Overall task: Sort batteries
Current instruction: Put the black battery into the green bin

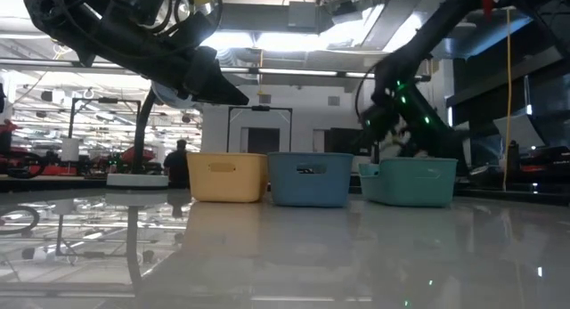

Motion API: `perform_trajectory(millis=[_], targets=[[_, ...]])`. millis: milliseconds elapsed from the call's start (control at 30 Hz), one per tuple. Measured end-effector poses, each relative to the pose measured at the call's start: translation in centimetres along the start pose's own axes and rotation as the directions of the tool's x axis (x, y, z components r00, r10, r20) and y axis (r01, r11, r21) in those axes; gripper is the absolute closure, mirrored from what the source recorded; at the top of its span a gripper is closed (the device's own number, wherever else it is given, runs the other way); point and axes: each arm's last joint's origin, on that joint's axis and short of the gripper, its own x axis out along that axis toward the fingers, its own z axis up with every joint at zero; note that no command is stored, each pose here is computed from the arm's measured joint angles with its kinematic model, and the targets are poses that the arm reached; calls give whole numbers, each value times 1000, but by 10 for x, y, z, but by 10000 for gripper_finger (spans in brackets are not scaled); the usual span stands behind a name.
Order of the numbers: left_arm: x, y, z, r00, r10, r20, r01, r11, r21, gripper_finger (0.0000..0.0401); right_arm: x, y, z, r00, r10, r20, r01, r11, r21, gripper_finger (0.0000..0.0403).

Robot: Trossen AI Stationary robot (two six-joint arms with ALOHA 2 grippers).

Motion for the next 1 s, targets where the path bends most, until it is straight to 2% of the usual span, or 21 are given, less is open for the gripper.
perform_trajectory(millis=[133,233,333,433,500,567,667,833,1000], targets=[[0,0,0,1000,0,0,0,1000,0,245,-28,-3,-14,991,49,126,-57,997,59,385],[0,0,0,1000,0,0,0,1000,0,245,-47,0,-22,960,120,253,-143,987,74,377],[0,0,0,1000,0,0,0,1000,0,245,-64,12,-29,895,208,394,-234,972,19,374],[0,0,0,1000,0,1,0,1000,-1,245,-80,30,-30,803,313,507,-312,946,-89,373],[0,0,0,1000,1,2,0,1000,-1,245,-90,43,-27,745,358,562,-322,932,-167,373],[0,0,0,1000,1,3,-1,1000,-2,245,-99,58,-23,711,380,592,-301,925,-232,372],[0,0,1,1000,1,8,-1,1000,-5,245,-107,80,-17,706,380,597,-256,923,-286,372],[0,0,1,1000,1,8,-1,1000,-5,245,-110,112,-10,732,364,576,-183,919,-348,370],[0,0,1,1000,1,8,-1,1000,-5,245,-114,130,-7,744,310,591,-144,939,-311,350]])
